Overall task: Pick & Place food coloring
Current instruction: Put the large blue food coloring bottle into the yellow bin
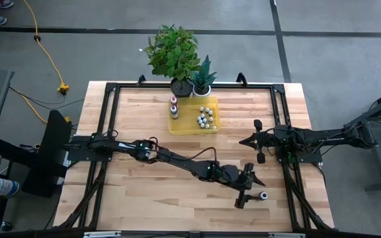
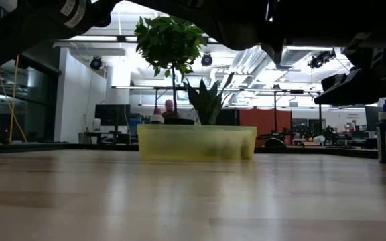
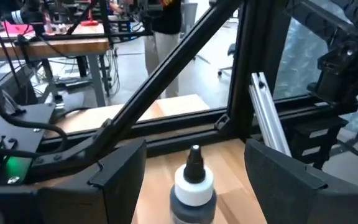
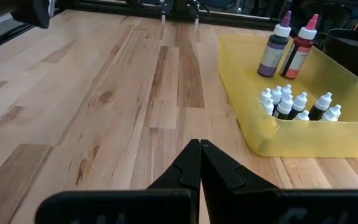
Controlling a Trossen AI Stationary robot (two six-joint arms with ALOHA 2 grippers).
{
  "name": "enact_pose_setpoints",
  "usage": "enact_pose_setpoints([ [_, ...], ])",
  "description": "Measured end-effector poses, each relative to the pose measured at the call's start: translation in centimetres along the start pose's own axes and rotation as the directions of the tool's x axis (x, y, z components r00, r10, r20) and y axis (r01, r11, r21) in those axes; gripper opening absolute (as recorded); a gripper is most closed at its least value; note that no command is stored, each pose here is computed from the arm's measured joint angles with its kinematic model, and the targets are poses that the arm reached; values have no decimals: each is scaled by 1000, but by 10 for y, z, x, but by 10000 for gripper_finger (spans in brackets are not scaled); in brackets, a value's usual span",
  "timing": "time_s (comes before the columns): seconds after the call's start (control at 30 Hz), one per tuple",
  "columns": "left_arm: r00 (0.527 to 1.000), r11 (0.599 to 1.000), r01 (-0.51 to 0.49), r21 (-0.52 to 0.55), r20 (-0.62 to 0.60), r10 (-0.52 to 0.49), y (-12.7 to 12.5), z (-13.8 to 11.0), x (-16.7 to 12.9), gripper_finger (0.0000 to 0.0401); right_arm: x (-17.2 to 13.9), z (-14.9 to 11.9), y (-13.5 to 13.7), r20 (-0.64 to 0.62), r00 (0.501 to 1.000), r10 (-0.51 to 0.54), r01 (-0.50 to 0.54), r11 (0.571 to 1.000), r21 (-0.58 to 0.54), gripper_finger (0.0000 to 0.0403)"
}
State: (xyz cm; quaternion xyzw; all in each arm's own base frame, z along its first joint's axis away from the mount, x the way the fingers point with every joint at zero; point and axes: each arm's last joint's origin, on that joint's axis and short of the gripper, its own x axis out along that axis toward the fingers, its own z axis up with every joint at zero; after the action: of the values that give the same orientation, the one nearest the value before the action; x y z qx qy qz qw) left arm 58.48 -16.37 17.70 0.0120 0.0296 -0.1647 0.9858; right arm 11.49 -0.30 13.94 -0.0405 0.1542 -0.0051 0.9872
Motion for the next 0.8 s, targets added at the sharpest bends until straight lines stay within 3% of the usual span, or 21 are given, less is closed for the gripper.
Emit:
enact_pose_setpoints([
  [0.47,999,1000,12,6,39,-12,4,-28,6,262,0,0,0,0,1000,0,0,1000,0,0],
  [0.8,997,999,41,8,62,-41,5,-27,6,262,0,0,0,0,1000,0,0,1000,0,0],
])
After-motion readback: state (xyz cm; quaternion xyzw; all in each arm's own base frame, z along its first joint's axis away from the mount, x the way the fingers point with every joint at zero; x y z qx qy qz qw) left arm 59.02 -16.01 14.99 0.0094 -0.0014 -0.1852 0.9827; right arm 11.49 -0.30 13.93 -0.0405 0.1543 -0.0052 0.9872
